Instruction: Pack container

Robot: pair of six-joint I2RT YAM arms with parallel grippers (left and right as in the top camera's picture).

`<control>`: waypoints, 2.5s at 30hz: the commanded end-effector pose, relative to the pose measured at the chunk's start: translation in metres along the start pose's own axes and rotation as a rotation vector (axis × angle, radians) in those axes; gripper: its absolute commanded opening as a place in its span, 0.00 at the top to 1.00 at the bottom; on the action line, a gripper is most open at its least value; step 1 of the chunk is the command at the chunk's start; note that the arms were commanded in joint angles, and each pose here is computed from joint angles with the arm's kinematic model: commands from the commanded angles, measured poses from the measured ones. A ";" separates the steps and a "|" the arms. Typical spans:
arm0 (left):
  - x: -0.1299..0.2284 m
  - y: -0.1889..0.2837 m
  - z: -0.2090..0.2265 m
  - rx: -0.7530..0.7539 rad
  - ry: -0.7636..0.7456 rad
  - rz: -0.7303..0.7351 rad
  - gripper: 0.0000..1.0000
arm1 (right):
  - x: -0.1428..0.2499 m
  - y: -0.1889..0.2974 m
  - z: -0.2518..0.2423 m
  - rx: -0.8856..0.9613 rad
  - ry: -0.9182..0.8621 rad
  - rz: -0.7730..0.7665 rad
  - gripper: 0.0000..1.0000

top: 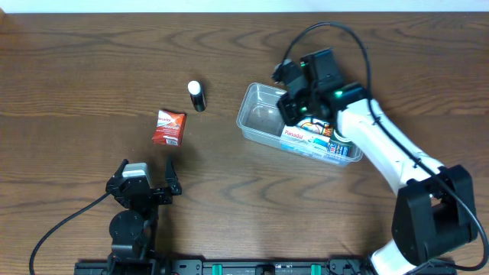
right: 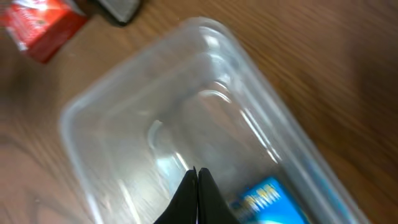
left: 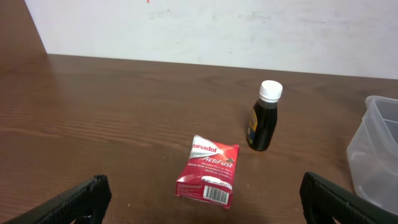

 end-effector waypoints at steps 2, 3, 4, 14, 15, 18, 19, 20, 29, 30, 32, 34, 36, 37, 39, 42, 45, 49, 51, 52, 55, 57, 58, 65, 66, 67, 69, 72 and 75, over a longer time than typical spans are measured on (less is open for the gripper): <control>0.008 0.000 0.000 0.003 -0.020 0.028 0.02 | 0.003 -0.017 0.014 0.002 0.065 0.027 0.99; 0.008 0.000 0.000 0.003 -0.019 0.028 0.02 | 0.005 -0.021 0.015 -0.002 0.067 0.035 0.99; 0.008 0.000 0.000 0.003 -0.019 0.027 0.02 | 0.008 -0.027 0.017 -0.009 0.071 0.047 0.99; 0.008 0.000 0.000 0.003 -0.020 0.027 0.02 | 0.037 -0.061 0.010 -0.001 0.119 0.155 0.99; 0.008 0.000 0.000 0.003 -0.019 0.028 0.02 | 0.039 -0.061 0.008 0.016 0.124 0.165 0.99; 0.008 0.000 0.000 0.003 -0.020 0.027 0.02 | 0.046 -0.056 0.003 0.044 0.146 0.216 0.99; 0.008 0.000 0.000 0.003 -0.020 0.027 0.02 | 0.048 -0.054 0.003 0.044 0.159 0.235 0.99; 0.008 0.000 0.000 0.003 -0.020 0.028 0.02 | 0.050 -0.052 0.002 0.047 0.166 0.254 0.99; 0.008 0.000 0.000 0.003 -0.019 0.027 0.02 | 0.045 -0.030 0.004 0.045 0.192 0.329 0.99; 0.008 0.000 0.000 0.003 -0.019 0.027 0.02 | 0.044 -0.028 0.003 0.053 0.192 0.338 0.99; 0.008 0.000 0.000 0.003 -0.020 0.027 0.02 | 0.043 -0.024 0.001 0.062 0.192 0.350 0.99; 0.008 0.000 0.000 0.003 -0.019 0.027 0.02 | 0.043 -0.023 0.001 0.063 0.192 0.351 0.99; 0.008 0.000 0.000 0.003 -0.019 0.027 0.02 | 0.042 -0.024 0.002 0.060 0.193 0.348 0.99; 0.008 0.000 0.000 0.003 -0.019 0.028 0.02 | 0.042 -0.024 0.002 0.060 0.193 0.348 0.99; 0.008 0.000 0.000 0.003 -0.020 0.027 0.02 | 0.042 -0.024 0.002 0.059 0.193 0.349 0.99; 0.008 0.000 0.000 0.003 -0.019 0.028 0.02 | 0.043 -0.023 0.003 0.050 0.206 0.353 0.99; 0.008 0.000 0.000 0.003 -0.019 0.028 0.02 | 0.041 -0.024 0.007 0.020 0.238 0.340 0.99; 0.008 0.000 0.000 0.003 -0.020 0.028 0.02 | 0.040 -0.025 0.007 0.019 0.241 0.334 0.99; 0.008 0.000 0.000 0.003 -0.020 0.027 0.02 | 0.040 -0.026 0.008 0.014 0.249 0.332 0.99; 0.008 0.000 0.000 0.003 -0.020 0.028 0.02 | 0.040 -0.027 0.009 0.005 0.256 0.331 0.99; 0.008 0.000 0.000 0.003 -0.020 0.028 0.02 | 0.042 -0.028 0.010 -0.002 0.261 0.336 0.99; 0.008 0.000 0.000 0.003 -0.019 0.028 0.02 | 0.042 -0.029 0.011 -0.004 0.269 0.337 0.99; 0.008 0.000 0.000 0.003 -0.020 0.028 0.02 | 0.042 -0.029 0.012 -0.006 0.275 0.339 0.99; 0.008 0.000 0.000 0.003 -0.020 0.028 0.02 | 0.047 -0.031 0.014 -0.019 0.293 0.359 0.99; 0.008 0.000 0.000 0.003 -0.019 0.027 0.02 | 0.048 -0.031 0.014 -0.021 0.300 0.362 0.99; 0.008 0.000 0.000 0.003 -0.019 0.027 0.02 | 0.049 -0.033 0.015 -0.023 0.302 0.366 0.99; 0.008 0.000 0.000 0.003 -0.019 0.027 0.02 | 0.051 -0.035 0.014 -0.027 0.310 0.374 0.99; 0.008 0.000 0.000 0.003 -0.020 0.028 0.02 | 0.054 -0.038 0.013 -0.029 0.311 0.386 0.99; 0.008 0.000 0.000 0.003 -0.020 0.028 0.02 | 0.058 -0.042 0.013 -0.034 0.307 0.400 0.99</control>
Point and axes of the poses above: each gripper's point midway between its finger pads, its own y axis back along the fingers, its own z axis along the line the jaws close on, x = y × z, the point moved 1 cm from there along y, back along the fingers, and after that the axes turned 5 degrees about y, right-handed, at the moved point
